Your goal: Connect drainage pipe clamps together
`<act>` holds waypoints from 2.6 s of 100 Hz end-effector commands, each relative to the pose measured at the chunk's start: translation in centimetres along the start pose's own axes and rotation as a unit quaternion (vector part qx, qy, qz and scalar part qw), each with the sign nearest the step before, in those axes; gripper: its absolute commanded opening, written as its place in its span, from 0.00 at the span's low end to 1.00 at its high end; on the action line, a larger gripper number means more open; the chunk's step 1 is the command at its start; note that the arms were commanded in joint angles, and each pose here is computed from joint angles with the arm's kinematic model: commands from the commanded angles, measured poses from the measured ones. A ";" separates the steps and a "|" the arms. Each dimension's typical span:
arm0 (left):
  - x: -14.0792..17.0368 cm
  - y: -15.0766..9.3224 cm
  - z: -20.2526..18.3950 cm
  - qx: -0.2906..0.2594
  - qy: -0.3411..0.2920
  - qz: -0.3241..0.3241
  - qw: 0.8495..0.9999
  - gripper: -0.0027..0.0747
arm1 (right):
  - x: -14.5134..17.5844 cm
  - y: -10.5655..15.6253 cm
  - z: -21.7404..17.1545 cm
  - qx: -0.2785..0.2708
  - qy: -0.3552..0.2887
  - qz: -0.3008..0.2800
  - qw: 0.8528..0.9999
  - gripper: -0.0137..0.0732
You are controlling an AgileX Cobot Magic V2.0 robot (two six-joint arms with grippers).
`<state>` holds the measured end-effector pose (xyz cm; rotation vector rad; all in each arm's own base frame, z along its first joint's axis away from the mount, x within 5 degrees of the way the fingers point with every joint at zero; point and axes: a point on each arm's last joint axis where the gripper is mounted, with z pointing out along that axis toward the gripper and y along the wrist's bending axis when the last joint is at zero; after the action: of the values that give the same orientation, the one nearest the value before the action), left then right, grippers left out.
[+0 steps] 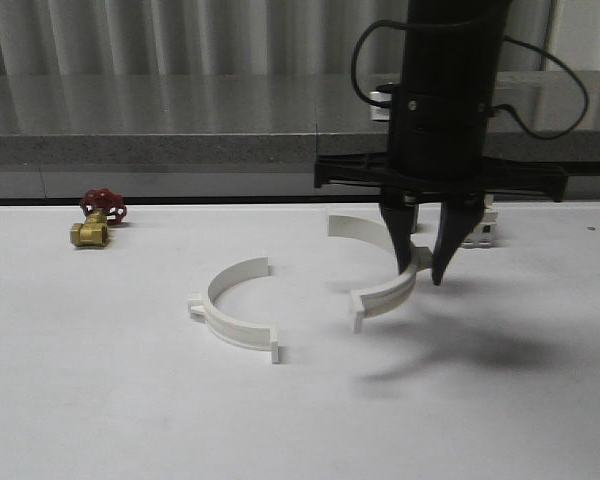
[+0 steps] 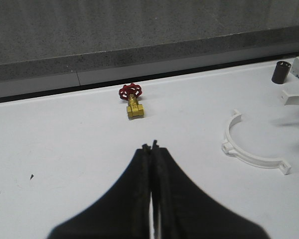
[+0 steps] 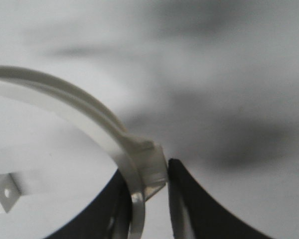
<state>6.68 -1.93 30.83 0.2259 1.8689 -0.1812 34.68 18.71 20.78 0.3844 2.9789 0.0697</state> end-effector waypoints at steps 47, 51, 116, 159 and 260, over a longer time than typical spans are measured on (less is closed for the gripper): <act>-1.4 0.1 -0.3 -0.005 -0.046 -0.006 0.999 0.01 | -1.8 4.3 -0.1 -0.010 -0.012 -0.042 0.999 0.37; -1.4 0.1 -0.3 -0.005 -0.046 -0.006 0.999 0.01 | -1.8 4.3 0.0 -0.011 -0.013 -0.045 0.999 0.37; -1.4 0.1 -0.3 -0.005 -0.046 -0.006 0.999 0.01 | -2.3 5.4 2.0 -0.029 -0.009 -0.042 0.999 0.37; -1.4 0.1 -0.3 -0.005 -0.046 -0.006 0.999 0.01 | -2.6 5.7 1.8 -0.046 -0.026 -0.029 0.998 0.74; -1.4 0.1 -0.3 -0.005 -0.046 -0.006 0.999 0.01 | -1.4 -9.4 -11.4 -0.017 -0.140 -0.188 0.972 0.08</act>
<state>6.68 -1.93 30.83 0.2259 1.8689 -0.1812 33.54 11.59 28.68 -0.2145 2.8287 0.0237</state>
